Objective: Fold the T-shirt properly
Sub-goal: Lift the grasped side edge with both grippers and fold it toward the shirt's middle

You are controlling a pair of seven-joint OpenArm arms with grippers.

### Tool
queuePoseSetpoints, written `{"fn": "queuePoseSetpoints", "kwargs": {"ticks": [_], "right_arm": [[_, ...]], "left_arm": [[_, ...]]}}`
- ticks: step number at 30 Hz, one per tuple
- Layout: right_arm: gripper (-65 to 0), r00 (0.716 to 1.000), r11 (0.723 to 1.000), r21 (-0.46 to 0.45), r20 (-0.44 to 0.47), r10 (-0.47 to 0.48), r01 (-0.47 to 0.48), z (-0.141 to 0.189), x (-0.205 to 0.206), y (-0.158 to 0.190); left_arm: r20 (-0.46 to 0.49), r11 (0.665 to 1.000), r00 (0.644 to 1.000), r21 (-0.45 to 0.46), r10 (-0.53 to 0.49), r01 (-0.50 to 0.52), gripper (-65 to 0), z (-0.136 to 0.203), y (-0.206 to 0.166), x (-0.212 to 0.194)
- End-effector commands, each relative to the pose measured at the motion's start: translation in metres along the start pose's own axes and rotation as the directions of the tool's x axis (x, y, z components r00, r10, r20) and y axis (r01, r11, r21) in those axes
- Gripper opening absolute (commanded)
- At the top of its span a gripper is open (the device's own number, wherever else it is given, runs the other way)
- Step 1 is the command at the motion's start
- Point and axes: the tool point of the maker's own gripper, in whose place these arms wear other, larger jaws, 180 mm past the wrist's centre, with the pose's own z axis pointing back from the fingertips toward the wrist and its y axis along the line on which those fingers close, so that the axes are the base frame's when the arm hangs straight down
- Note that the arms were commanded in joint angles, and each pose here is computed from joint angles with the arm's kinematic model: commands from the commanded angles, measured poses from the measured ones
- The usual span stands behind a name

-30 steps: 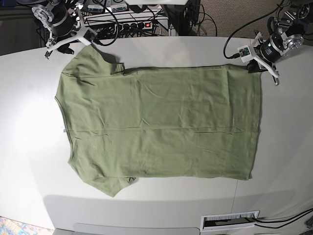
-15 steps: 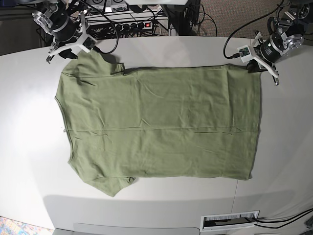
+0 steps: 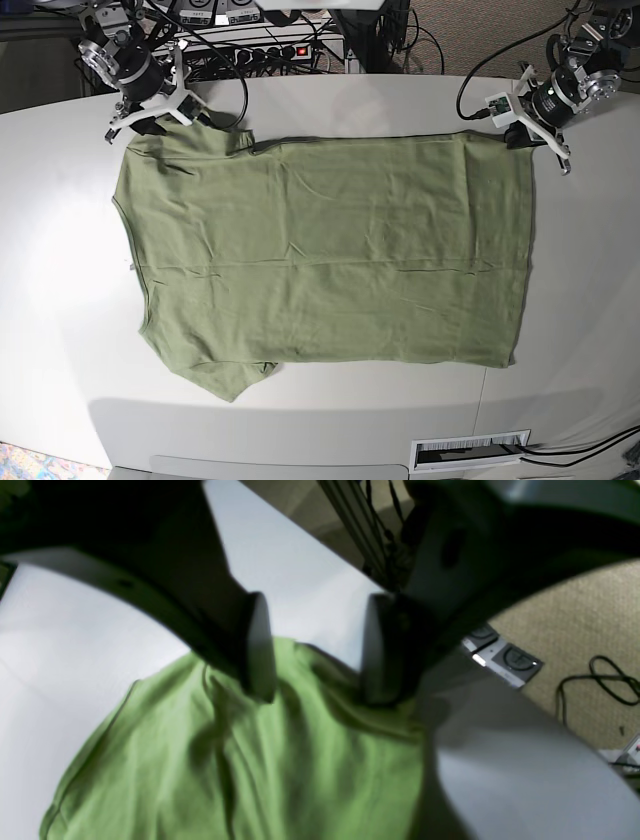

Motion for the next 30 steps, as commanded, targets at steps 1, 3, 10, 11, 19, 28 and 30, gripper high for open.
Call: {"fn": "queuePoseSetpoints", "kwargs": {"ticks": [1, 3, 10, 11, 19, 28, 30], "right_arm": [[-45.5, 1.0, 1.0, 0.015, -0.027, 0.014, -0.014, 0.001, -0.006, 0.003], [-55.7, 0.999, 1.0, 0.015, -0.036, 0.015, -0.014, 0.001, -0.008, 0.003], [-65.0, 0.999, 1.0, -0.01, -0.046, 0.024, -0.025, 0.01, 0.0, -0.004], [-65.0, 0.998, 0.999, -0.017, -0.048, 0.027, -0.027, 0.013, 0.002, -0.006], [-65.0, 0.997, 0.999, 0.0, -0.067, 0.044, -0.044, 0.029, 0.004, 0.005], [-65.0, 0.99, 0.994, 0.013, -0.09, 0.108, -0.108, 0.058, 0.006, 0.02], [-65.0, 0.985, 0.991, 0.013, -0.111, 0.136, -0.135, 0.067, 0.002, 0.024]], "left_arm": [[0.01, 1.0, 1.0, -0.009, -0.009, 0.009, -65.0, 0.002, 0.001, 0.001], [0.01, 1.0, 1.0, -0.009, -0.009, 0.009, -65.0, 0.002, 0.001, 0.001], [0.007, 1.0, 1.0, -0.01, -0.009, 0.009, -65.0, 0.002, 0.001, 0.001], [0.005, 1.0, 1.0, -0.011, -0.009, 0.009, -65.0, 0.003, 0.001, 0.0], [-0.025, 0.997, 0.998, -0.062, -0.052, 0.05, -65.0, 0.017, -0.028, 0.003], [-0.113, 0.985, 0.983, -0.111, -0.145, 0.133, -65.0, 0.041, -0.061, -0.013], [-0.134, 0.977, 0.972, -0.112, -0.193, 0.179, -65.0, 0.047, -0.065, -0.019]]}}
